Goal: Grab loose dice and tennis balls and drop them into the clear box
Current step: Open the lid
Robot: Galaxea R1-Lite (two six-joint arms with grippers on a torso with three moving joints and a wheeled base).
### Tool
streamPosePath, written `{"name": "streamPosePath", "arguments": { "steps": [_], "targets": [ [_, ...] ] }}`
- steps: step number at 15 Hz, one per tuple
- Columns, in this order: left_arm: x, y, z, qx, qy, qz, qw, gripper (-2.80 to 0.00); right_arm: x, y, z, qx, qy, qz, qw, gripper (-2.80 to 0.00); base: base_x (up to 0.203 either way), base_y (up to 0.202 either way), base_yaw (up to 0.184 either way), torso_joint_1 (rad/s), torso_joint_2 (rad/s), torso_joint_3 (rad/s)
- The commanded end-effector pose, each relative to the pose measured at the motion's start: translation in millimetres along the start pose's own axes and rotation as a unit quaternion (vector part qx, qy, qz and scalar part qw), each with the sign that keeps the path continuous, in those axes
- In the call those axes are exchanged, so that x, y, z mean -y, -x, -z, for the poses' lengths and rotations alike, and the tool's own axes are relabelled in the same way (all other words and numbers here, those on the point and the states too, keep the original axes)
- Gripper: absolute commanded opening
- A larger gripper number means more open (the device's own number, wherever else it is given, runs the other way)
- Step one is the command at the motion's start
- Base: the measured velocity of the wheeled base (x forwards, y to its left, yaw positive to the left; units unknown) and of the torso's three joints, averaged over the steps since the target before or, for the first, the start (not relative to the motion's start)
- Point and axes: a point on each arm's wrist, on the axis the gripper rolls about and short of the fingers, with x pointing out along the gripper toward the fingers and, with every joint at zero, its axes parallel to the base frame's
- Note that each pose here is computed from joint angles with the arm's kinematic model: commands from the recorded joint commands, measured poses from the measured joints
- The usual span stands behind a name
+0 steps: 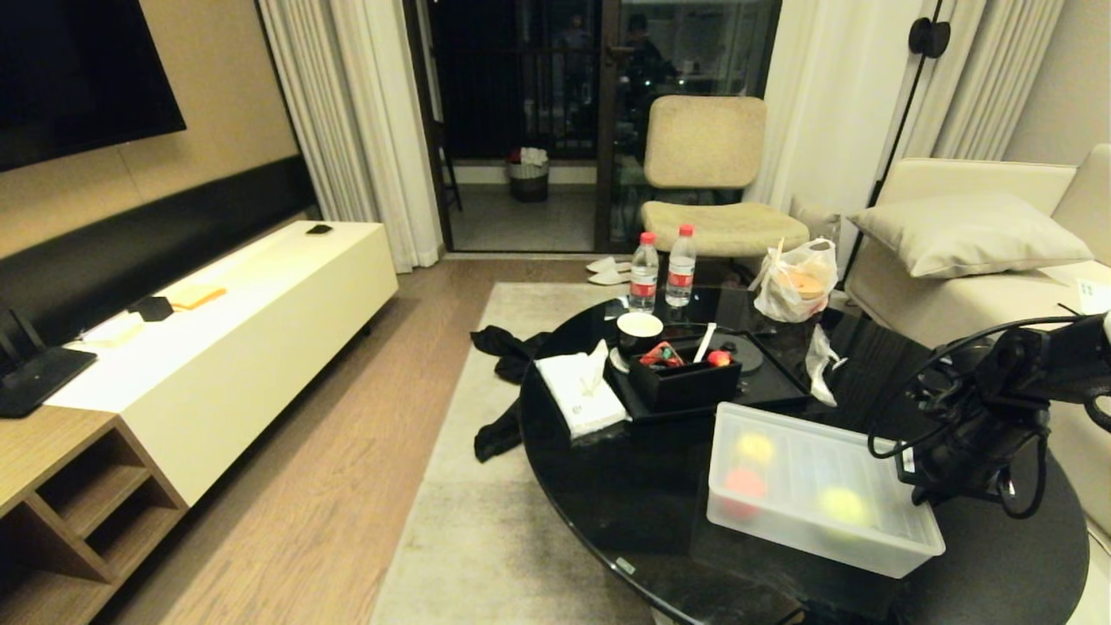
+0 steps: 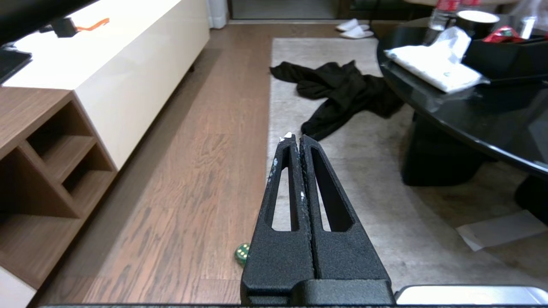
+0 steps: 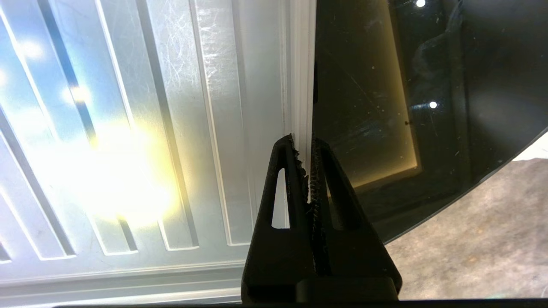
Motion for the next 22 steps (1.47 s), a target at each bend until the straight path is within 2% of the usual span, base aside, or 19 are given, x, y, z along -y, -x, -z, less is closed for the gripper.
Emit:
{"name": "streamPosePath", "arguments": {
  "steps": [1,17,22],
  "targets": [
    [0.0,0,1,-0.002,0.000,-0.001,1.0000,-2.80,-3,-3,1,-0.006,0.003,0.000,1.000,-2.80,0.000,0.000,0.000,0.000,0.00,0.000],
    [0.0,0,1,-0.002,0.000,-0.001,1.0000,-2.80,-1,48,0,0.051,0.001,-0.015,0.999,-2.80,0.000,0.000,0.000,0.000,0.00,0.000],
    [0.0,0,1,-0.002,0.000,-0.001,1.0000,-2.80,1,75,4,0.076,0.000,-0.041,0.996,-2.80,0.000,0.000,0.000,0.000,0.00,0.000]
  ]
}}
